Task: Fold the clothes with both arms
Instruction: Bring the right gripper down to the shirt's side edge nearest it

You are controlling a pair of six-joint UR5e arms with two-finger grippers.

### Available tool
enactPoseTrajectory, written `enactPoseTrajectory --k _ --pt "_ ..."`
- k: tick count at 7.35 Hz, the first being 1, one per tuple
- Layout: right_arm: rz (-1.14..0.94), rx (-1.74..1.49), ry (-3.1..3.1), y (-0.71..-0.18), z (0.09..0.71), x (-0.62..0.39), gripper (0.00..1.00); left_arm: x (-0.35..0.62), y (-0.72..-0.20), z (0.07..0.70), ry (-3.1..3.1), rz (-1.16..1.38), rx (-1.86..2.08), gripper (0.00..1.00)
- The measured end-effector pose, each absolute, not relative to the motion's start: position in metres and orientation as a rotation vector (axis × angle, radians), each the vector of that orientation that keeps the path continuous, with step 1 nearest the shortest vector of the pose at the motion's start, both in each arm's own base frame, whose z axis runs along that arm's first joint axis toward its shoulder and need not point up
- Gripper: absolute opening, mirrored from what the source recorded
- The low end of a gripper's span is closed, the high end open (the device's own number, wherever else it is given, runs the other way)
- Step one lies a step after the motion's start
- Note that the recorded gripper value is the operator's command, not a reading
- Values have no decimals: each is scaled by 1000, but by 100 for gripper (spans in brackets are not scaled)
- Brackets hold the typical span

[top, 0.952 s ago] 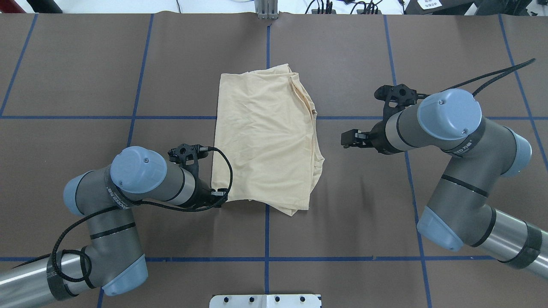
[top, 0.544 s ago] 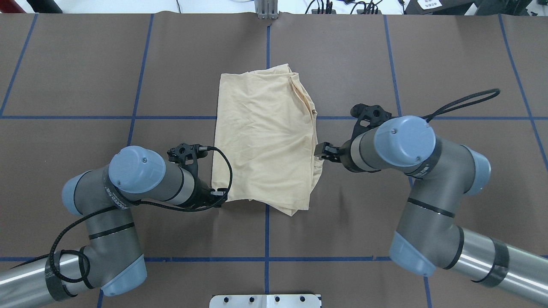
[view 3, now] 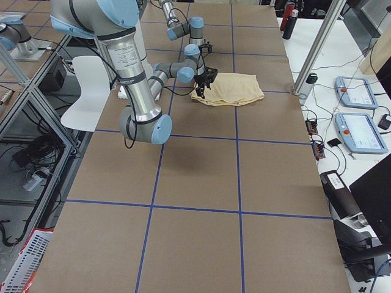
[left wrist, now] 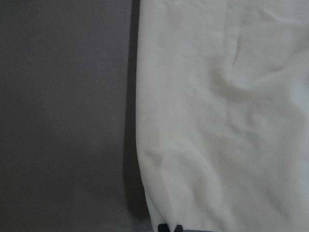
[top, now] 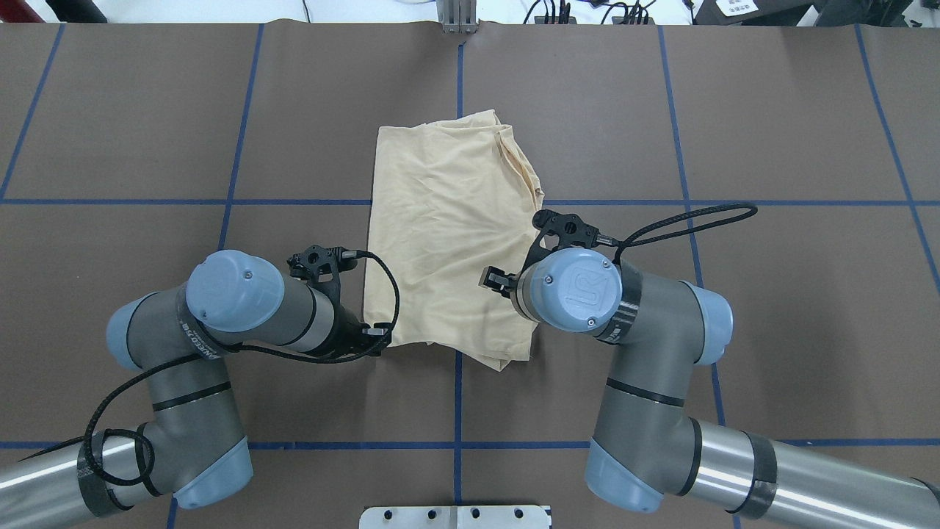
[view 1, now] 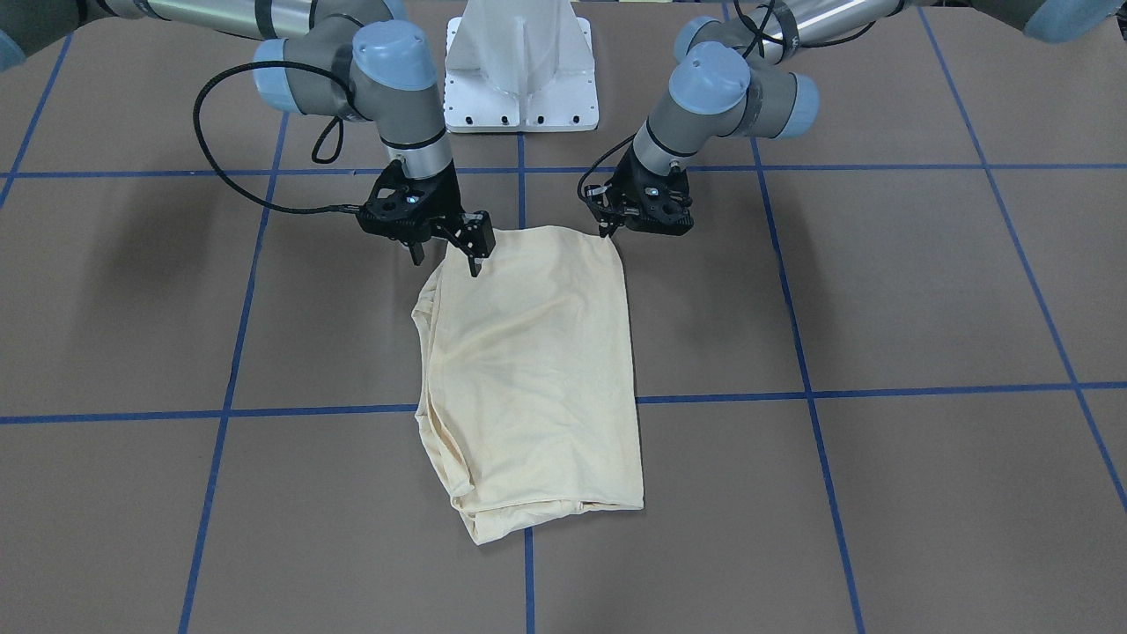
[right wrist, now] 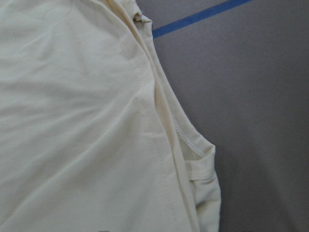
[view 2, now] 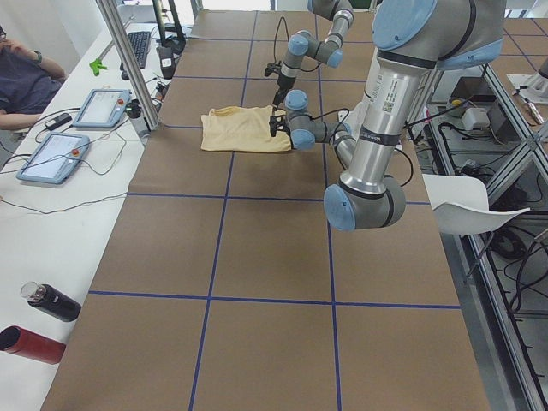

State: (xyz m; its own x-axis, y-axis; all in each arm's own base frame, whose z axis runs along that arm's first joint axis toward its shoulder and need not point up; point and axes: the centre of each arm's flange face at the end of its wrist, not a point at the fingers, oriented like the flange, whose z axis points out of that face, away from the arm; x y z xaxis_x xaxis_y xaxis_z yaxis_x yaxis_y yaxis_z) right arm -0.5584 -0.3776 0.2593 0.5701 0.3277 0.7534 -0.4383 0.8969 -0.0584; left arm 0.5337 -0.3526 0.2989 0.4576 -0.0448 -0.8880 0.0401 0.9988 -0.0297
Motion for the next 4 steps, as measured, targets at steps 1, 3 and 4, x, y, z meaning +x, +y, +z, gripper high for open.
enactPoseTrajectory --k 1,3,4 --pt "438 161 -839 -378 262 -565 78 534 -353 298 1095 -52 -4 0" --pt "382 209 -804 -379 273 -566 78 534 -353 298 1096 -52 -4 0" --pt "372 222 -787 -378 282 -565 78 534 -353 297 1097 -52 -4 0"
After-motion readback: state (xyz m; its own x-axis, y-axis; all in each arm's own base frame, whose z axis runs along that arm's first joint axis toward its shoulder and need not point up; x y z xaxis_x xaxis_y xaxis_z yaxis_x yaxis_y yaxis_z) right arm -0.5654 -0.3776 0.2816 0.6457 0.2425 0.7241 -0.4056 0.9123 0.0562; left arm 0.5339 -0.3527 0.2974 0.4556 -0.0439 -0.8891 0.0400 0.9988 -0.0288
